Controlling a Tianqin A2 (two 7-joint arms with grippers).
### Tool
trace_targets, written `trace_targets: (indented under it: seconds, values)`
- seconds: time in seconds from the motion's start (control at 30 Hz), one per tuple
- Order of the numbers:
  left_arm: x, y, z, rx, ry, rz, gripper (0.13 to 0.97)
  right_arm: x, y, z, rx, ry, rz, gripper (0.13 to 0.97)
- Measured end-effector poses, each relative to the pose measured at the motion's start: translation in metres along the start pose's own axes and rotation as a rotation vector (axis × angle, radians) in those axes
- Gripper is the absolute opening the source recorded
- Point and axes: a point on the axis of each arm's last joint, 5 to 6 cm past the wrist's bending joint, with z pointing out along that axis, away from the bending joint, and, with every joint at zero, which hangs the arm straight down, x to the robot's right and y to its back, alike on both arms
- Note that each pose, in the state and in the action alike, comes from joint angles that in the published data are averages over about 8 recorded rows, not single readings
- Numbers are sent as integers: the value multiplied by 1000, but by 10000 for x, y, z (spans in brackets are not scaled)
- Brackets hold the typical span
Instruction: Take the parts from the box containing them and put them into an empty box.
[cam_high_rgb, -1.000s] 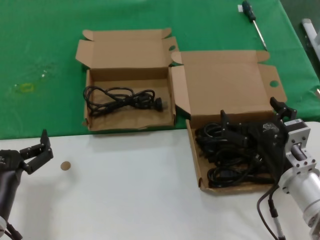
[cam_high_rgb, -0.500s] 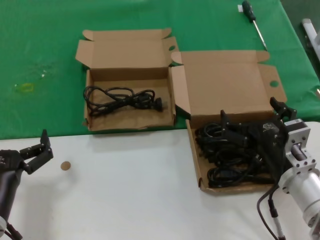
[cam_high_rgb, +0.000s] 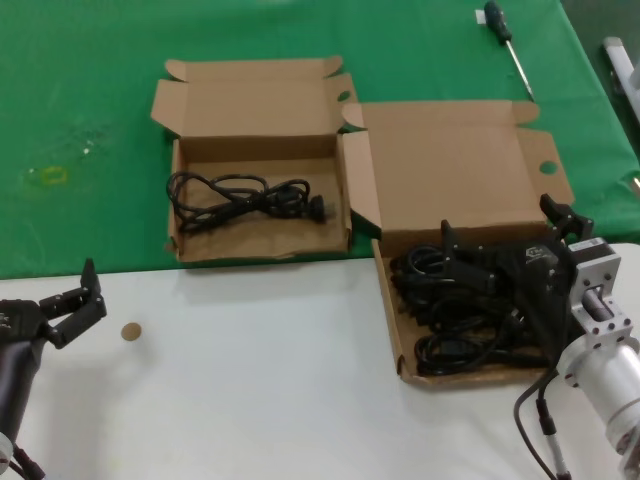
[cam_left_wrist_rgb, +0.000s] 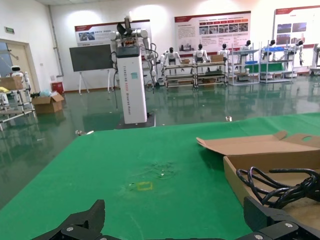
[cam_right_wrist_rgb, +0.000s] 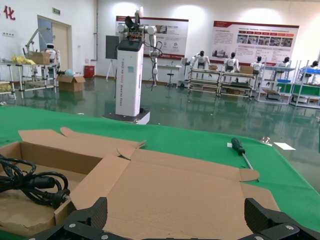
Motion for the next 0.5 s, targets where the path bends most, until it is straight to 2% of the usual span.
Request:
trace_targets:
  seconds: [0.5]
  values:
    - [0,0,0,0,0,0,966,0,0,0,0,0,0,966]
